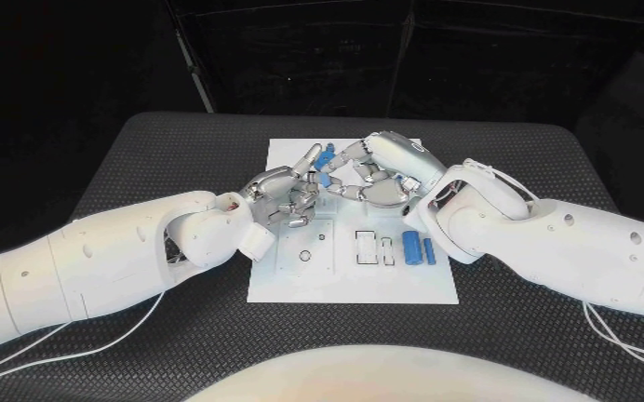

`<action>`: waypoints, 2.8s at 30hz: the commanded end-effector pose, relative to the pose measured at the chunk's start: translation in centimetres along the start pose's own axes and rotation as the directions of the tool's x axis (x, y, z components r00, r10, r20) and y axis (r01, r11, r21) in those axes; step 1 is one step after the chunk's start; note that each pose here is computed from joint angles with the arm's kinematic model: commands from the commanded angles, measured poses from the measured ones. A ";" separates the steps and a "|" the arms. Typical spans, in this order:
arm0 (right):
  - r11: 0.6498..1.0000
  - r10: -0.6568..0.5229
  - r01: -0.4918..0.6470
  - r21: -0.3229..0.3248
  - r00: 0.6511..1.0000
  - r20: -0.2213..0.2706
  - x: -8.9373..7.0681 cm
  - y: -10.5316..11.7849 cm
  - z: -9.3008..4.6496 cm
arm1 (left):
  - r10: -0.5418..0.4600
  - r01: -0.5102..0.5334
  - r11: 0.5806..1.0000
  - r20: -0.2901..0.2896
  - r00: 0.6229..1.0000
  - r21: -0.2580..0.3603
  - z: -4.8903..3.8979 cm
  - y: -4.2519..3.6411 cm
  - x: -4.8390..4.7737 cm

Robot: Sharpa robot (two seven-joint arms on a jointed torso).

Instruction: Assemble the parts on the task board

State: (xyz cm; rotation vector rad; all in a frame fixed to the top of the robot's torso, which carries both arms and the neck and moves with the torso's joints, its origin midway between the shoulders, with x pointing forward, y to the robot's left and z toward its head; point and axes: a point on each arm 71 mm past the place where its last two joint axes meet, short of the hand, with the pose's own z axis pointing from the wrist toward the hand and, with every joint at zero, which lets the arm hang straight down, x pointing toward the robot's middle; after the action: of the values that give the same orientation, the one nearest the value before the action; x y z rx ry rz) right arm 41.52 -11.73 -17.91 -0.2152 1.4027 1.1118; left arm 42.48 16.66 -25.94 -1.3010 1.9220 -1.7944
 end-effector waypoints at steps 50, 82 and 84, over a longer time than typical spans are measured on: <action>0.997 0.055 -0.057 0.050 0.998 0.032 -0.2 -0.7 -0.1 | 0.055 -0.056 0.998 0.154 0.986 0.002 -1.15 -0.48 -3.27; 0.981 0.040 -0.023 0.194 0.996 -0.081 4.1 -5.3 2.3 | 0.082 -0.121 0.986 0.302 0.950 0.113 -5.39 -3.96 -6.65; 0.978 0.032 -0.011 0.208 0.995 -0.095 4.4 -5.4 2.4 | 0.081 -0.120 0.986 0.300 0.951 0.114 -5.32 -3.97 -6.58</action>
State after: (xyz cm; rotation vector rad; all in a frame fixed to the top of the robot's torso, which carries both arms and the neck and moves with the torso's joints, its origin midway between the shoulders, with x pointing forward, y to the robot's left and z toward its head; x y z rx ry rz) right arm 45.94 -10.73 -23.37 -0.0921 1.5603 1.0109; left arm 44.47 25.64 -24.13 -1.3348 1.6736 -1.5310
